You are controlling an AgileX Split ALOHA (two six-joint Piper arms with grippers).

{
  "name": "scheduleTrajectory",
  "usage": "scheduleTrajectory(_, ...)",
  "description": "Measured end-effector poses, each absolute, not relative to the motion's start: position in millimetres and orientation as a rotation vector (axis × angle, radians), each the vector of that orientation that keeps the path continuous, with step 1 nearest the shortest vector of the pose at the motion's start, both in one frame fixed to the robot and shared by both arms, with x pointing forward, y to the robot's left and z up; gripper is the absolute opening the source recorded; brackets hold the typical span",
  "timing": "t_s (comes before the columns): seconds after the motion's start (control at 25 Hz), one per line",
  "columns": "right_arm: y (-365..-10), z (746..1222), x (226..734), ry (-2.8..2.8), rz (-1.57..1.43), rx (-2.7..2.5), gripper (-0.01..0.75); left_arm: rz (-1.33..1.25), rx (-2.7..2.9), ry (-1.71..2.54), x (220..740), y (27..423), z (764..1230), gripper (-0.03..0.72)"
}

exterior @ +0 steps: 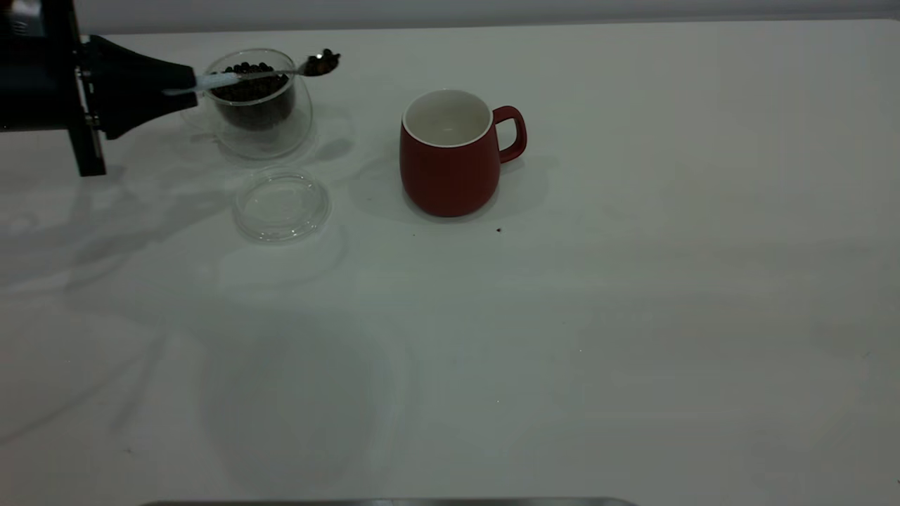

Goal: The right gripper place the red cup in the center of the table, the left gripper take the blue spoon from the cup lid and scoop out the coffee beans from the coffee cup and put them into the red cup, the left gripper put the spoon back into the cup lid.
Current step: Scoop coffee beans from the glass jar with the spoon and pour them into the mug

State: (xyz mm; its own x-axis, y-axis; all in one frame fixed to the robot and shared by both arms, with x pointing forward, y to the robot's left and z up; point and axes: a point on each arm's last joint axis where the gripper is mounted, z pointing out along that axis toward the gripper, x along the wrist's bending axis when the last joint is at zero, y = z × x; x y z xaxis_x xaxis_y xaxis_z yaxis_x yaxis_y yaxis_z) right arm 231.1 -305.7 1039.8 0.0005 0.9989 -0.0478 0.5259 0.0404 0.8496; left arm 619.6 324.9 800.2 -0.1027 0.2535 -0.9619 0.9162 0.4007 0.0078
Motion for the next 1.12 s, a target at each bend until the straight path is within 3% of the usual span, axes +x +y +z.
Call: scheduleTrajectory(1.12,-306,1040,231,1.613,0.849,1.572,0.504,-0.917,1.221,1.524,617,252,800,0.126)
